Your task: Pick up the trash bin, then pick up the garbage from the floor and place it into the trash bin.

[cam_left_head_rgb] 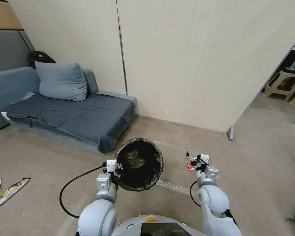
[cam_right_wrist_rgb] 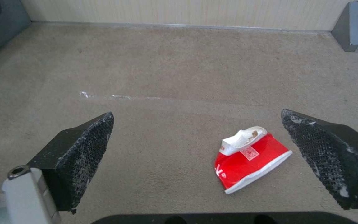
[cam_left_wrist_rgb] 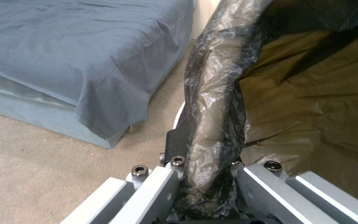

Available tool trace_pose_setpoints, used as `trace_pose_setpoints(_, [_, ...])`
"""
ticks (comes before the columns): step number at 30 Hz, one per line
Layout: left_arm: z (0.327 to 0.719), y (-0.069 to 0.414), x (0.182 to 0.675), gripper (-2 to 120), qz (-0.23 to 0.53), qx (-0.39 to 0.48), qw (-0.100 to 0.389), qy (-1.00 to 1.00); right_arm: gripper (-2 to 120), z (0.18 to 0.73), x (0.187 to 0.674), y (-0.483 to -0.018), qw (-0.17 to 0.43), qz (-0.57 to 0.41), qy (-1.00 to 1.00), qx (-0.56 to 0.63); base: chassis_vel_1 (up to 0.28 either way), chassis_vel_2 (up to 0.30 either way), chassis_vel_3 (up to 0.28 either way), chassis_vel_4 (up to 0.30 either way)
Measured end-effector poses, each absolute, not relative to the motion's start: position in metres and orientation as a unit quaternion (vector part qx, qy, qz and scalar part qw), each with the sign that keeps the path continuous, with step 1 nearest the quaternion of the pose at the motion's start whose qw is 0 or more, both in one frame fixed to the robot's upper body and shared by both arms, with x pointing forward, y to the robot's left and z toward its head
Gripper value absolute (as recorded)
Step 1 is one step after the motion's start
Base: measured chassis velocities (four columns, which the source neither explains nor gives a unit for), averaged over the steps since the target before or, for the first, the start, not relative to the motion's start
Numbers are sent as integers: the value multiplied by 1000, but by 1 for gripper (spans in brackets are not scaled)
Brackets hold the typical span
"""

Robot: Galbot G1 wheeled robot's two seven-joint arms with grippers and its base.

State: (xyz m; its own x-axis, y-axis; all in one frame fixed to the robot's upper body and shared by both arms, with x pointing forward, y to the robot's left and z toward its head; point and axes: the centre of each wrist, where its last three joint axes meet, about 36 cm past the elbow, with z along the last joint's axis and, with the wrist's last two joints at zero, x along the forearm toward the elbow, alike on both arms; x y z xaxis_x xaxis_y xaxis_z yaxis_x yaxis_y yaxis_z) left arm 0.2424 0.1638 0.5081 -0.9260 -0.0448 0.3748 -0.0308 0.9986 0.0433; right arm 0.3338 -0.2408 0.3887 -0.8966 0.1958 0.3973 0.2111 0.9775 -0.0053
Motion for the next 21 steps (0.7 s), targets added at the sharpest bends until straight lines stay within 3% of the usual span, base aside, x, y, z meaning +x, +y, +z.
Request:
trace_pose_setpoints(5, [508,163,242,0,-19,19,192,-981,100,382,340,-240,210,-28,-972,-106,0,0,0,0])
trace_pose_setpoints(11, [507,163,241,0,-21,19,195,-980,100,341,374,-244,256,-47,-959,-111,0,0,0,0])
trace_pose_setpoints(21, [506,163,239,0,-24,20,197,-980,100,309,421,-246,280,-73,-948,-135,0,0,0,0])
